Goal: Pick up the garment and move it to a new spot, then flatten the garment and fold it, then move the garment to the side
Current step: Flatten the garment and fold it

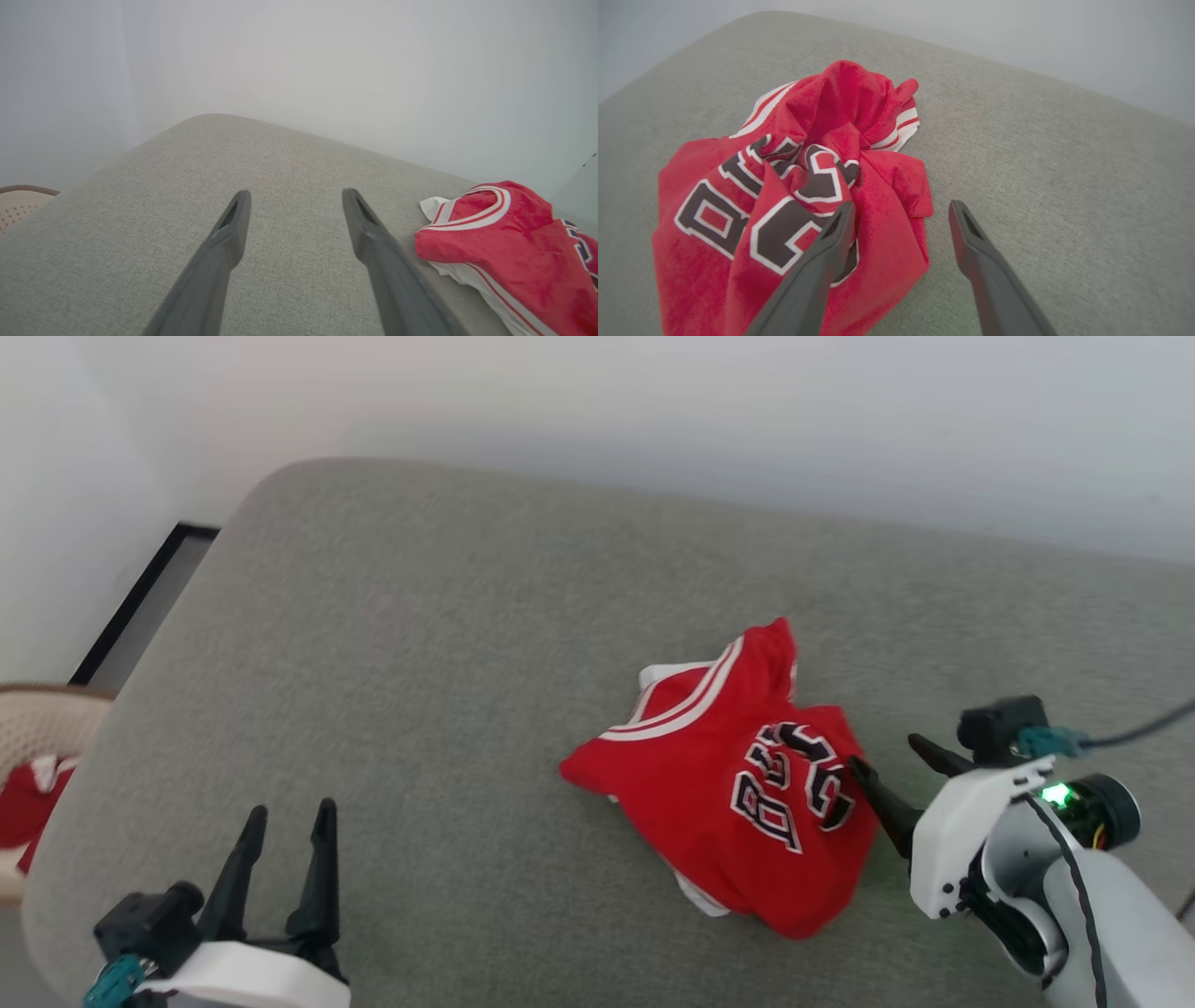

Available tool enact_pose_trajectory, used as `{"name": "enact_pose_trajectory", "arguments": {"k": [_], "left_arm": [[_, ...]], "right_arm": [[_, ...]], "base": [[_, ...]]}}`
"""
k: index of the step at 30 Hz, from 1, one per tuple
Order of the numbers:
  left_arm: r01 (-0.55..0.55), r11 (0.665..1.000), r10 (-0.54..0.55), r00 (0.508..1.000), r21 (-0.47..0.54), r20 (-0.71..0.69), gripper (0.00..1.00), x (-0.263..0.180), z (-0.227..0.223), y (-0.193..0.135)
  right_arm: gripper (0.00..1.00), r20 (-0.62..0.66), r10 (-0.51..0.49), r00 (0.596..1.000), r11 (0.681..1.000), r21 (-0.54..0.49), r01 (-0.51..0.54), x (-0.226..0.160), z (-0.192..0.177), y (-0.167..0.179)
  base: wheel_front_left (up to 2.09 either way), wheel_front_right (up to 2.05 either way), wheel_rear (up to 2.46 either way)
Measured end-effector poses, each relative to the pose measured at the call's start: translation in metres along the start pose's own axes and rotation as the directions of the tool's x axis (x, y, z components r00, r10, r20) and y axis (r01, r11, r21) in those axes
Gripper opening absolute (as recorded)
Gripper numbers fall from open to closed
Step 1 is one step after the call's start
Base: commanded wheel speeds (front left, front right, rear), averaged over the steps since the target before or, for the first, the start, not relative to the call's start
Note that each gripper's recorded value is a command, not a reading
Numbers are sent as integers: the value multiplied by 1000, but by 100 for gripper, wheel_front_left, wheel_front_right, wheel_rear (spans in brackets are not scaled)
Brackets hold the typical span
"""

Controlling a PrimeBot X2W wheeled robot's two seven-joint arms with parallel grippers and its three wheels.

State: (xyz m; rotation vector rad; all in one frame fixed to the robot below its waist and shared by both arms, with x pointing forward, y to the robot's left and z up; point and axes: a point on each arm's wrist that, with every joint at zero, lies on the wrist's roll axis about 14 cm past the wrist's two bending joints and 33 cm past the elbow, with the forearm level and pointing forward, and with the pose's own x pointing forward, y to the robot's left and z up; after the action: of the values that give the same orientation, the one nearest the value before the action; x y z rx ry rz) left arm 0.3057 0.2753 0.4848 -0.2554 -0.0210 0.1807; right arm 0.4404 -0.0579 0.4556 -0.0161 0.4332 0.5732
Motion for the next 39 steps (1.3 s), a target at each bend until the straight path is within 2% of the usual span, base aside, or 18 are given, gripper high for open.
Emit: {"name": "enact_pose_trajectory", "arguments": {"k": [4, 8, 9, 10, 11, 18, 25, 31, 36, 39], "left_arm": [[-14, 1000, 14, 1000, -7, -12, 100, 3, -4, 2], [-30, 1000, 30, 999, -7, -28, 100, 6, -8, 4], [-34, 999, 33, 999, -8, -31, 100, 6, -9, 5], [-38, 999, 38, 999, -9, -34, 100, 7, -10, 6], [-44, 999, 43, 998, -10, -37, 100, 7, -11, 7], [-57, 998, 56, 997, -19, -44, 100, 11, -14, 9], [-40, 999, 39, 998, -22, -39, 100, 17, -14, 4], [-18, 1000, 17, 999, -25, -38, 100, 22, -14, -2], [-5, 1000, 3, 999, -27, -44, 100, 25, -16, -6], [1, 1000, -2, 999, -25, -48, 100, 26, -18, -7]], "right_arm": [[100, -150, 48, 988, 998, -33, -53, 19, -20, 5], [100, -286, 82, 955, 994, -40, -97, 35, -41, 10], [82, -315, 92, 945, 993, -37, -110, 39, -46, 13], [22, -340, 100, 935, 991, -51, -124, 42, -51, 15], [0, -352, 108, 930, 989, -55, -135, 45, -52, 17], [0, -358, 120, 926, 989, -41, -144, 52, -47, 13], [0, -345, 43, 938, 997, -42, -61, 32, -38, -30], [0, -410, 10, 912, 1000, -10, -16, -2, -59, -51], [0, -459, 13, 888, 999, 38, 5, -26, -78, -54], [0, -453, 15, 892, 998, 57, 13, -32, -82, -51]], "base": [[0, 0, 0], [0, 0, 0], [0, 0, 0], [0, 0, 0], [0, 0, 0], [0, 0, 0], [0, 0, 0], [0, 0, 0], [0, 0, 0], [0, 0, 0]]}}
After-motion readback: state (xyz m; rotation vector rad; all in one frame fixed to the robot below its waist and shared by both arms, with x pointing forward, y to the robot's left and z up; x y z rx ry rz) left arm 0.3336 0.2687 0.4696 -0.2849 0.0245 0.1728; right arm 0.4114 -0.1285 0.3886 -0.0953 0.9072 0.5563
